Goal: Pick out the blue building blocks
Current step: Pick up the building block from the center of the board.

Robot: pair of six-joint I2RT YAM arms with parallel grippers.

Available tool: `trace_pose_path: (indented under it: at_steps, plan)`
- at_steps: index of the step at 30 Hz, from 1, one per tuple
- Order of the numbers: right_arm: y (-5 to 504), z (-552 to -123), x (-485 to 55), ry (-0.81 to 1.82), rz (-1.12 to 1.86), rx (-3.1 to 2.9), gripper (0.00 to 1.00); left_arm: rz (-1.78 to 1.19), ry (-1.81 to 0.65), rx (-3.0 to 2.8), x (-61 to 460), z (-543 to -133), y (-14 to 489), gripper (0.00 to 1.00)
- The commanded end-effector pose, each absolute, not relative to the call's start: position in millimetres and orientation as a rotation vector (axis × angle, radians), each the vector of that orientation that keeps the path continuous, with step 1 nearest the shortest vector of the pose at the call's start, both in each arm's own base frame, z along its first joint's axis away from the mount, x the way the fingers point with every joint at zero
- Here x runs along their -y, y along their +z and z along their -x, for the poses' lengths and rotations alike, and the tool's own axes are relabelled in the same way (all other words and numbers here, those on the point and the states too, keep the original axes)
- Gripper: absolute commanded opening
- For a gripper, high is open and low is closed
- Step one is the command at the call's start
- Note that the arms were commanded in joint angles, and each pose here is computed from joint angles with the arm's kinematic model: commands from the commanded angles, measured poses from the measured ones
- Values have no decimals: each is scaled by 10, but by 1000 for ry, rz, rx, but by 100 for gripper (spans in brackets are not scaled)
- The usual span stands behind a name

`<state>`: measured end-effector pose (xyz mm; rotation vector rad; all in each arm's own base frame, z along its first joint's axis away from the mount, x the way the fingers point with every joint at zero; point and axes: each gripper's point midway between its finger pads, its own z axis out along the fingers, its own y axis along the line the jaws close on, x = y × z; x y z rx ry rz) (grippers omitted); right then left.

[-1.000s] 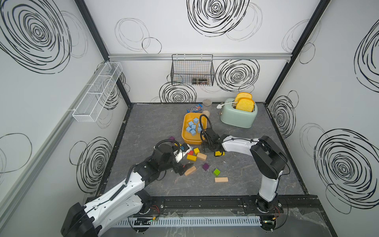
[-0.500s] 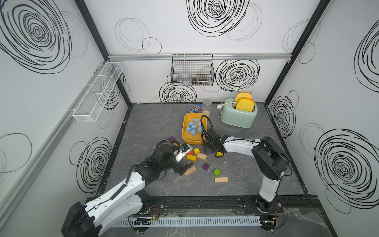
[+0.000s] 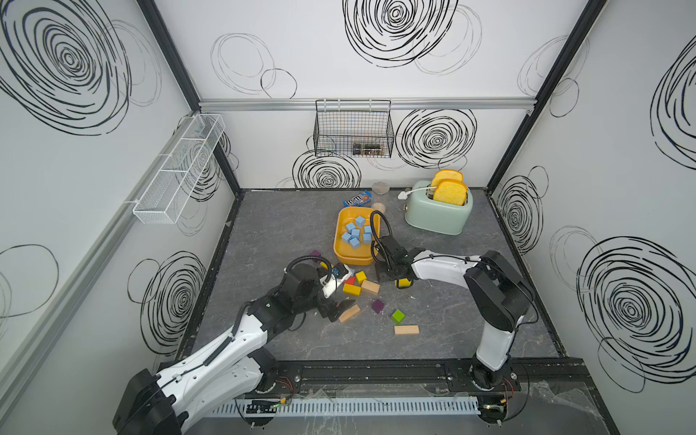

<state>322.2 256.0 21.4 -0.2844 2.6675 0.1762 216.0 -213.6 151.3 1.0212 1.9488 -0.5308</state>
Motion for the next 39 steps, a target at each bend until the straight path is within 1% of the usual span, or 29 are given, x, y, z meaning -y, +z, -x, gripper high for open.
trace_pose_path:
  at_steps: [1,4,6,8,22,27,30,39]
  plan:
    - [347,-3172,-2534,208,288,-2651,43,-998,-521,-1913,2147,-2237,1604,96]
    - [459,-3191,-2523,225,287,-2621,26,-981,-519,-1915,2130,-2271,1614,96]
    - [543,-3203,-2514,232,287,-2602,12,-969,-524,-1916,2121,-2291,1631,96]
    - [629,-3213,-2513,246,287,-2583,1,-956,-532,-1916,2116,-2312,1651,96]
    - [1395,-3382,-2637,375,346,-2381,0,-838,-531,-1875,2035,-2562,1982,96]
    - [1583,-3461,-2803,420,442,-2327,0,-815,-538,-1857,2007,-2650,2087,96]
    - [1639,-3471,-2981,473,580,-2295,0,-808,-533,-1842,1986,-2716,2170,96]
    - [1592,-3687,-3159,433,610,-2380,0,-740,-509,-1812,1783,-2973,2321,96]
